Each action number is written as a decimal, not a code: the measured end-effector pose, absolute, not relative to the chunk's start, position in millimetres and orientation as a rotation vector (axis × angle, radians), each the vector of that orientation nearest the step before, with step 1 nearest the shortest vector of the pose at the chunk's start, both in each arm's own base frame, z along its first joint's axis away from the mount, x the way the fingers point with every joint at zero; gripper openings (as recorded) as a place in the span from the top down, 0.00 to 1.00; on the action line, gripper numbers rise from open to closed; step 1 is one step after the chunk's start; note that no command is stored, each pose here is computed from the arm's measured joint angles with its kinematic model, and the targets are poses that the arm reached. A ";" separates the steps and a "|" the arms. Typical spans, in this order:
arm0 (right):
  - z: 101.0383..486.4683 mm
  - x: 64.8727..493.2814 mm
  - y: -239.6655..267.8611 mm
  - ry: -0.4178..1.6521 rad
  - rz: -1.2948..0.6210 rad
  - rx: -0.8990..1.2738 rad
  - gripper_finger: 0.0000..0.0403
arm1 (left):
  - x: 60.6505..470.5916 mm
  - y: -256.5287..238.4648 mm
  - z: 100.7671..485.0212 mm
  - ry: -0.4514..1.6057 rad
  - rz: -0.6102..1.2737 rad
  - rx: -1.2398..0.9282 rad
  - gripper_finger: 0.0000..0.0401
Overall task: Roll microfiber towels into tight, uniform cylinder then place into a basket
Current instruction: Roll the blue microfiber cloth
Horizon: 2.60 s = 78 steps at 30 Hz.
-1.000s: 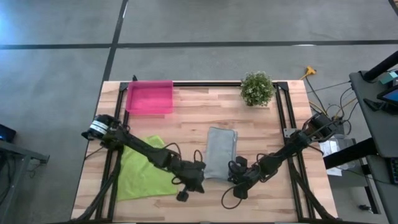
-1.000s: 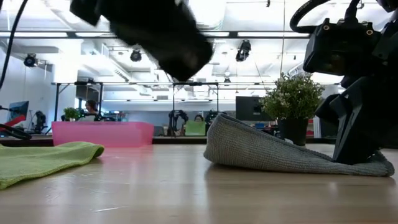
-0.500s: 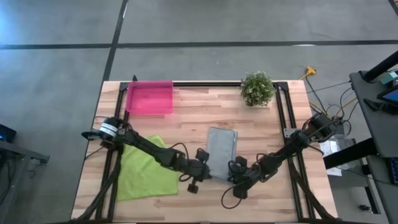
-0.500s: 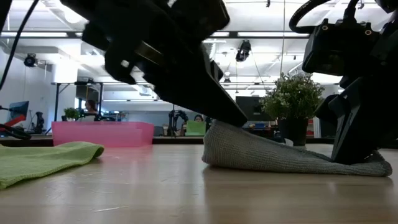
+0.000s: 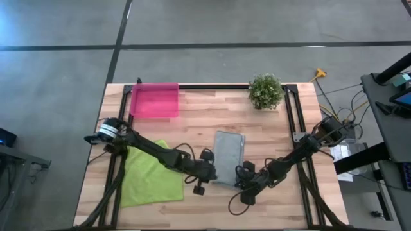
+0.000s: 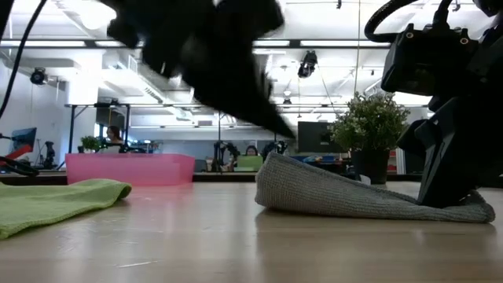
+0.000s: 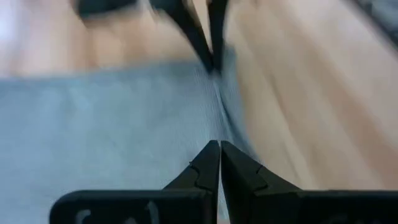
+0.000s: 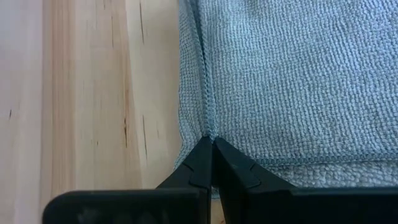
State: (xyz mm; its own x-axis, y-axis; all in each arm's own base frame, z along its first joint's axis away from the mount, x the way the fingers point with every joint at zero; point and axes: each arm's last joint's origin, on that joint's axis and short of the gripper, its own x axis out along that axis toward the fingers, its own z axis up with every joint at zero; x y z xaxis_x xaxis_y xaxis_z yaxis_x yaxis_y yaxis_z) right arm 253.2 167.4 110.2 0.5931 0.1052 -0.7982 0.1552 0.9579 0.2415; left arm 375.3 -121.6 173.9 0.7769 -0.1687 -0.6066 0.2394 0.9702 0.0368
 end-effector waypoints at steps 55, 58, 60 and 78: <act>111.9 253.9 167.0 0.911 -0.056 0.304 0.89 | 379.9 -124.0 127.7 0.766 -0.327 0.146 1.00; 112.0 254.0 167.1 0.909 -0.056 0.304 0.84 | 379.3 -123.7 126.8 0.766 -0.323 0.148 1.00; 112.2 254.1 167.1 0.908 -0.057 0.305 0.80 | 379.0 -123.6 126.4 0.767 -0.321 0.149 1.00; 135.6 249.8 167.1 0.876 -0.019 0.379 0.73 | 377.7 -124.7 125.9 0.794 -0.294 0.107 1.00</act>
